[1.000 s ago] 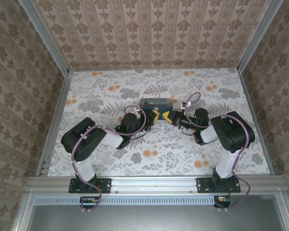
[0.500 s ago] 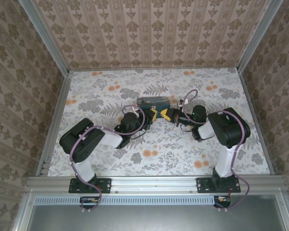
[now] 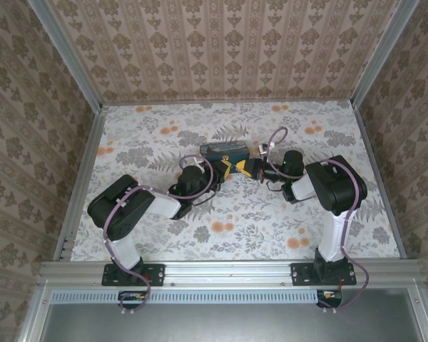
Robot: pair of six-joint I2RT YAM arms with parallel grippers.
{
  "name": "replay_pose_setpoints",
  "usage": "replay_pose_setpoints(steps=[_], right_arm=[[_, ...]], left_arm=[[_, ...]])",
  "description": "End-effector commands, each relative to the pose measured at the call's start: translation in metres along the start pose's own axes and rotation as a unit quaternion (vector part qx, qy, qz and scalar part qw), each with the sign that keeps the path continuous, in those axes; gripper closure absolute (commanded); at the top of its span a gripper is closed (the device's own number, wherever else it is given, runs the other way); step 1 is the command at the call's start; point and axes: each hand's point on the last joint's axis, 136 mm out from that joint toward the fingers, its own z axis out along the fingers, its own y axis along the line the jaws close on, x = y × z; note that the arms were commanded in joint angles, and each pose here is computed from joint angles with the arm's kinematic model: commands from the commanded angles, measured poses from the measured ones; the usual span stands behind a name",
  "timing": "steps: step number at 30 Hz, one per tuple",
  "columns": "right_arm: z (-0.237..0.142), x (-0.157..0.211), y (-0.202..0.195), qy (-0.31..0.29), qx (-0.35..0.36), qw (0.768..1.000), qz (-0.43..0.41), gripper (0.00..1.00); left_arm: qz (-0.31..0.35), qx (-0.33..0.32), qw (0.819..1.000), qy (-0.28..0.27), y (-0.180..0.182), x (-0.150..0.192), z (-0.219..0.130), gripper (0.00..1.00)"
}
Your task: Unlock the padlock with the key
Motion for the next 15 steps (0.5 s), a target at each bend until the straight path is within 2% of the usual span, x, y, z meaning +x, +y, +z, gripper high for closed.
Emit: replay_pose_setpoints(steps=[1, 6, 15], right_arm=[[0.014, 0.015, -0.012, 0.048, 0.009, 0.998, -0.035, 1.0], [0.01, 0.01, -0.018, 0.048, 0.01, 0.998, -0.039, 1.0], [0.008, -0.008, -0.029, 0.021, 0.006, 1.0, 0.014, 1.0]], left_arm=[[0.027, 0.153, 0.964, 0.216, -0.098, 0.104, -0.019, 1.0], [0.026, 0.159, 0.959, 0.233, -0.106, 0.109, -0.022, 1.0], [0.033, 0.163, 0.955, 0.245, -0.109, 0.113, -0.024, 1.0]])
